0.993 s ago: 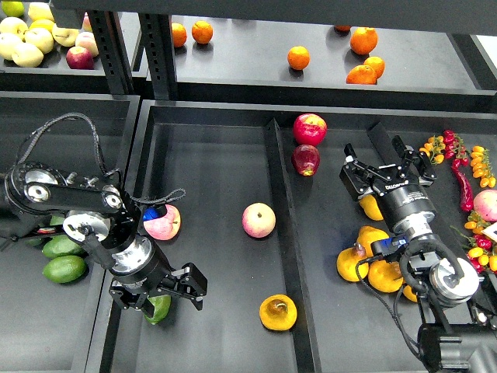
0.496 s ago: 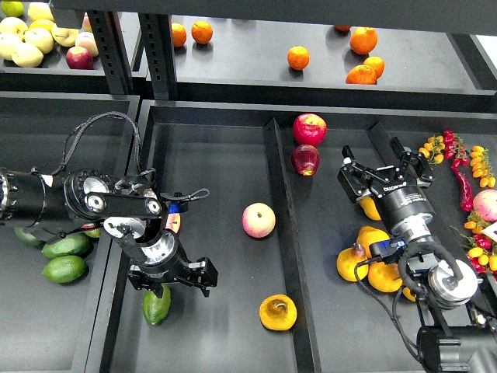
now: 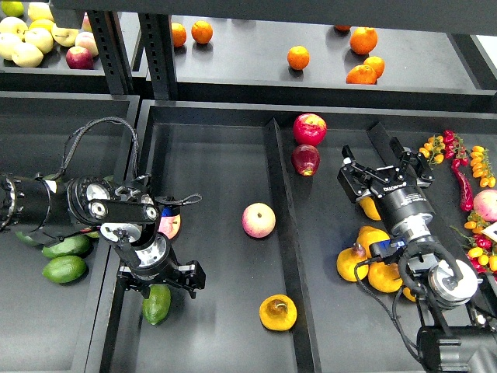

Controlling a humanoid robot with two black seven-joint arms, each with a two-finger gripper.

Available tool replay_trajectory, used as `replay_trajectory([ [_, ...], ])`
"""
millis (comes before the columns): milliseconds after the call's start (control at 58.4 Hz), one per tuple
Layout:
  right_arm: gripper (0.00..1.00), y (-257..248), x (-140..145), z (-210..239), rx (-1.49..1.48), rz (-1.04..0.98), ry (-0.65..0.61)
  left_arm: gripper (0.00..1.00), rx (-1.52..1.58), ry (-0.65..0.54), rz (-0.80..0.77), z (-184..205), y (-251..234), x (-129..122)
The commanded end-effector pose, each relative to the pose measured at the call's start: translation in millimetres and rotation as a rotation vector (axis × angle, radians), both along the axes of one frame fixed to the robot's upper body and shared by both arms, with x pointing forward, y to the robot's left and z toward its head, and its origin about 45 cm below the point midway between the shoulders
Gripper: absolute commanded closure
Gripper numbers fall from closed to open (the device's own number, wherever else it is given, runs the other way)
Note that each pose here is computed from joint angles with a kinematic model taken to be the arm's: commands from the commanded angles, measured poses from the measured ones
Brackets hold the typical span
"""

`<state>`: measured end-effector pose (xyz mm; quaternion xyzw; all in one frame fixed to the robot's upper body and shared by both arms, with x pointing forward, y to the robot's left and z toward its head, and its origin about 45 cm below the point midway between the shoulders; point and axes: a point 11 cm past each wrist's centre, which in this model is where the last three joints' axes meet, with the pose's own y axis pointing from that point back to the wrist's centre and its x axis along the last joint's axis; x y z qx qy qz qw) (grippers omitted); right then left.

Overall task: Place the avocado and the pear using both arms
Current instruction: 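Lower the left gripper around the green avocado and close it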

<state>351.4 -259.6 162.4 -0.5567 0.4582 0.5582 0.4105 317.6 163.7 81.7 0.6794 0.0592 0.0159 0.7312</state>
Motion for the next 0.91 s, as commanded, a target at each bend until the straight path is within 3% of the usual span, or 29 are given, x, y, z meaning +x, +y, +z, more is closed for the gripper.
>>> replay_trajectory([
  [0, 0.01, 0, 0, 1, 0.000, 0.000, -0.002, 0.01, 0.004, -0.005, -0.001, -5, -4, 0],
  [890, 0.01, -1, -1, 0, 0.027, -0.005, 0.002, 0.01, 0.033, 0.009, 0.021, -27, 3, -8],
])
